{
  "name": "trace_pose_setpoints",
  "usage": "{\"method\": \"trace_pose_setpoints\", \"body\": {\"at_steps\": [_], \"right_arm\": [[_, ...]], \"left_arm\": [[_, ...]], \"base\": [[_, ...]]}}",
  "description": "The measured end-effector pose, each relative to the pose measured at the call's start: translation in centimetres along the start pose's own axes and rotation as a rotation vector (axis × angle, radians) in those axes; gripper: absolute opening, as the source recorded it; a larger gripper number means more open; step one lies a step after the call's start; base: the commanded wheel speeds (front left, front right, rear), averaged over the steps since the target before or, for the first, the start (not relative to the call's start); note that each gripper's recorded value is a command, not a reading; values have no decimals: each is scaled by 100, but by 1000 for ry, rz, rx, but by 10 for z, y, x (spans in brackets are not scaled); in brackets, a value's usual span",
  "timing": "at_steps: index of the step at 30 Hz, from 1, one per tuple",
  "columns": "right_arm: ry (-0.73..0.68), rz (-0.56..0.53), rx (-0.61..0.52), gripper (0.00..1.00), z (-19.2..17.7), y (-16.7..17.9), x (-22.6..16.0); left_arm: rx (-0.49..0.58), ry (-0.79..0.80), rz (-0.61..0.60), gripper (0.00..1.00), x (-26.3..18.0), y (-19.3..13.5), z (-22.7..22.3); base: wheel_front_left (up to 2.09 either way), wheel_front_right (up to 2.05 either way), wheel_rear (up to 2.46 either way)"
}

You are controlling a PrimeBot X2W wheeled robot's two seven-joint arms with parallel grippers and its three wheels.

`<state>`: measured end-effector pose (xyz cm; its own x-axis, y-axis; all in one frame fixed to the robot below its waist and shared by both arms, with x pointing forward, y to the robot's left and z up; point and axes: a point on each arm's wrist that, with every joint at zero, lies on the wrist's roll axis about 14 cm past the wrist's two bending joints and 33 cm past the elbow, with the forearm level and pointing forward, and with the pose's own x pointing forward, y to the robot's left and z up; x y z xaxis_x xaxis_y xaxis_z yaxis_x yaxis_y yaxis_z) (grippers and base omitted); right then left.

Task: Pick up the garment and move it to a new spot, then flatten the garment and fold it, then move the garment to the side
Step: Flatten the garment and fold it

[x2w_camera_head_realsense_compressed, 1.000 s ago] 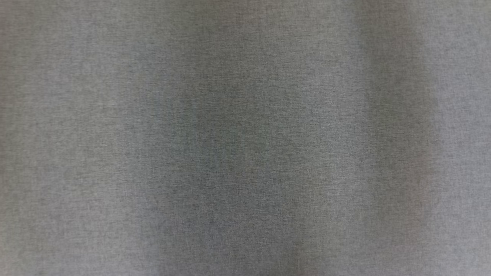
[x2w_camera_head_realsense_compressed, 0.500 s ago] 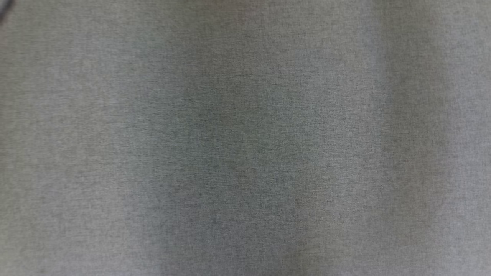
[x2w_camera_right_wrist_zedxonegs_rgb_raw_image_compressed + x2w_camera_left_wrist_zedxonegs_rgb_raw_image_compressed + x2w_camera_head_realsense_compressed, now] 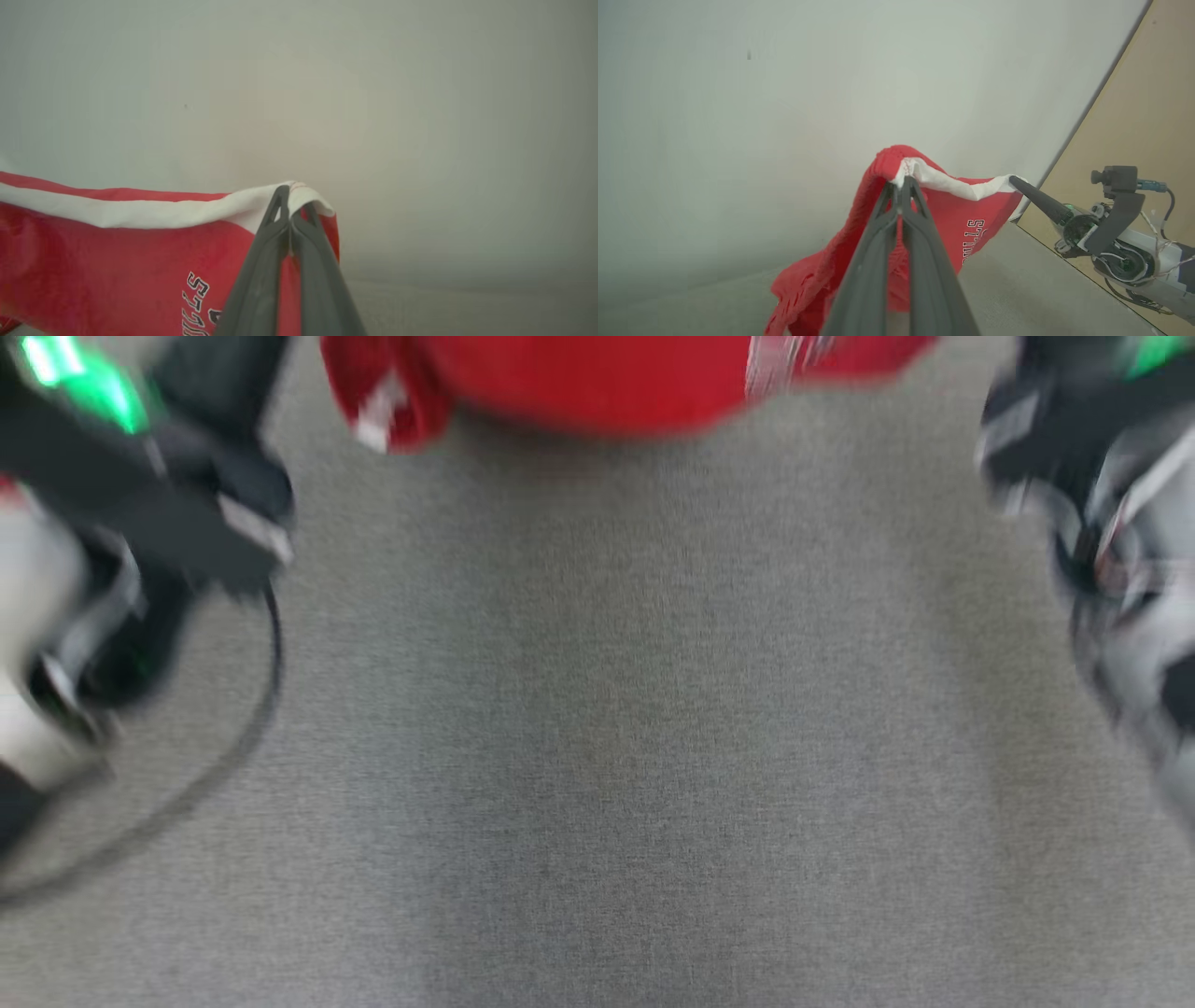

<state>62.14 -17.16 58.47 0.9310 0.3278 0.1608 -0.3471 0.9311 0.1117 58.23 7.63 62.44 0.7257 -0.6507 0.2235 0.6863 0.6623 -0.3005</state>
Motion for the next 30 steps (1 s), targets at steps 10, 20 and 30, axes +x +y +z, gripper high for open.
{"method": "trace_pose_setpoints", "body": {"at_steps": [10, 20, 30], "right_arm": [[91, -72, 203, 0, -47, 17, -113], [217, -121, 246, 0, -83, 40, -203], [417, -97, 299, 0, -114, 76, -280]], "left_arm": [[-139, 79, 38, 0, -82, -61, -70], [-162, 285, 125, 0, -170, -97, -149], [-108, 374, 200, 0, -231, -109, -174]], "base": [[0, 0, 0], [0, 0, 0], [0, 0, 0]]}}
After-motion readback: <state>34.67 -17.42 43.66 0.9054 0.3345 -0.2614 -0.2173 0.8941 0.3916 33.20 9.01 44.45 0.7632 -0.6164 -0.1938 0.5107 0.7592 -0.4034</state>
